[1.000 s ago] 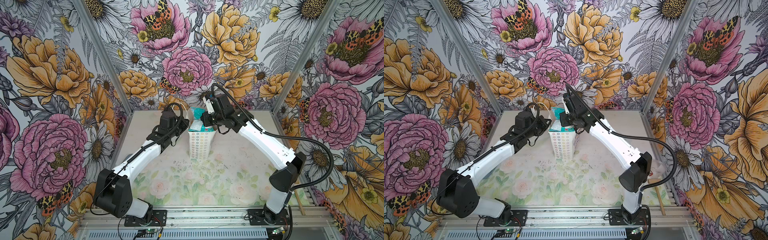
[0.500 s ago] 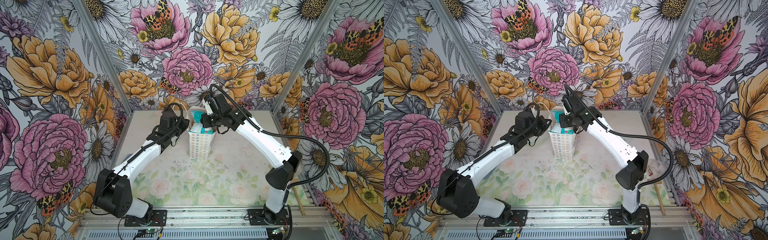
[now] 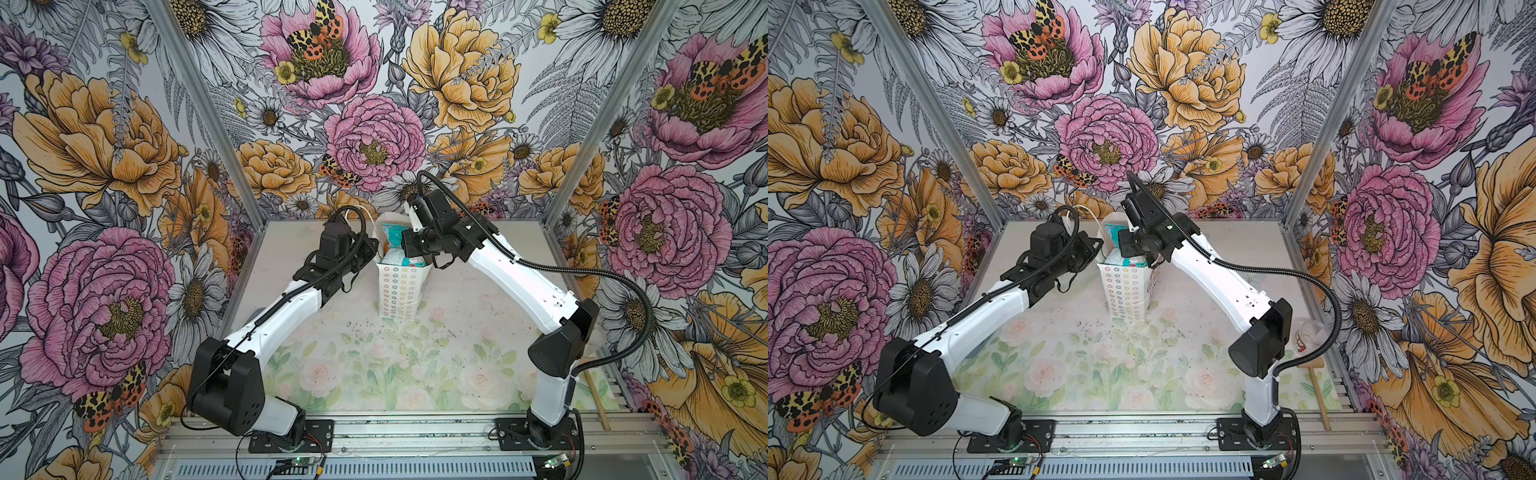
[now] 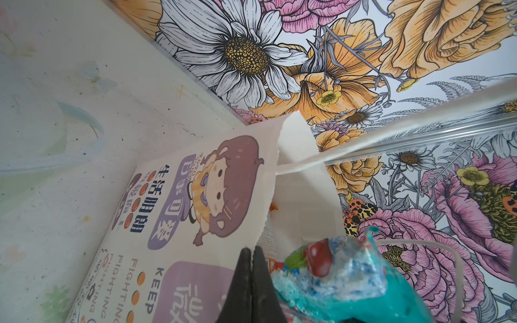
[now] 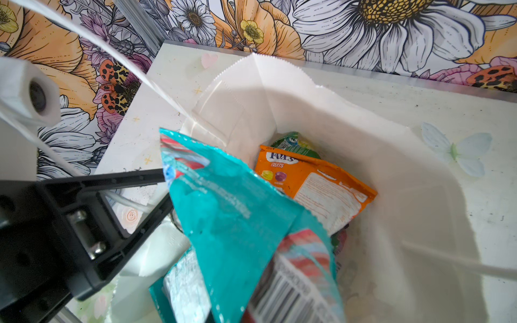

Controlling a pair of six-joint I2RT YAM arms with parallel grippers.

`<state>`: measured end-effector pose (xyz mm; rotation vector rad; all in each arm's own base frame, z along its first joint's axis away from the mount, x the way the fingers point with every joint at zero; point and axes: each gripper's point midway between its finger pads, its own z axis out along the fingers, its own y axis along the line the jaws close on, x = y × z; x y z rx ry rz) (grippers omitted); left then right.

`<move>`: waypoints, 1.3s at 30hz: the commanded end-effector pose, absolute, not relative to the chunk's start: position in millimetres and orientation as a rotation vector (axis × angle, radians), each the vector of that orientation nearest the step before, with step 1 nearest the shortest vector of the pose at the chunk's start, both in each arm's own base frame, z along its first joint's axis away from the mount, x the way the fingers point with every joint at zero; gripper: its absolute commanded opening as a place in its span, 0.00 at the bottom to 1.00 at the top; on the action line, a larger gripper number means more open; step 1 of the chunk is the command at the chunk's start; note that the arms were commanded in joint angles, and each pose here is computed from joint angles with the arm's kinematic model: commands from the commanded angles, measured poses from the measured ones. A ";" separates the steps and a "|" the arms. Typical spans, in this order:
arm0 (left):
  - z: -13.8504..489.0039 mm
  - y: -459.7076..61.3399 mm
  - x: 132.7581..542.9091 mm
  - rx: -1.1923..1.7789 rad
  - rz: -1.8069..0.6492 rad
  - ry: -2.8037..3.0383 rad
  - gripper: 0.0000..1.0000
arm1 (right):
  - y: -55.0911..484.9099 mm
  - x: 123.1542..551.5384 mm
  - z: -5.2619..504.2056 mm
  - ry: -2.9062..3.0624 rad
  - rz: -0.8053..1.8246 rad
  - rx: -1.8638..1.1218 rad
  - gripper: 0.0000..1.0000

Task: Place the snacks into the paper bag
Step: Place the snack in the paper bag.

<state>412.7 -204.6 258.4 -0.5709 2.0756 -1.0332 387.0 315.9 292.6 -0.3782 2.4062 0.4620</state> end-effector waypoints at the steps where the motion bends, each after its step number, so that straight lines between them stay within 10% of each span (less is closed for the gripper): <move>1: 270.7 -200.6 410.6 -0.571 -1.068 2.033 0.00 | 318.4 383.4 294.0 2.422 0.475 -0.366 0.05; 39: 283.3 -198.9 407.5 -0.554 -1.089 2.003 0.22 | 323.3 389.2 295.7 2.411 0.478 -0.372 0.32</move>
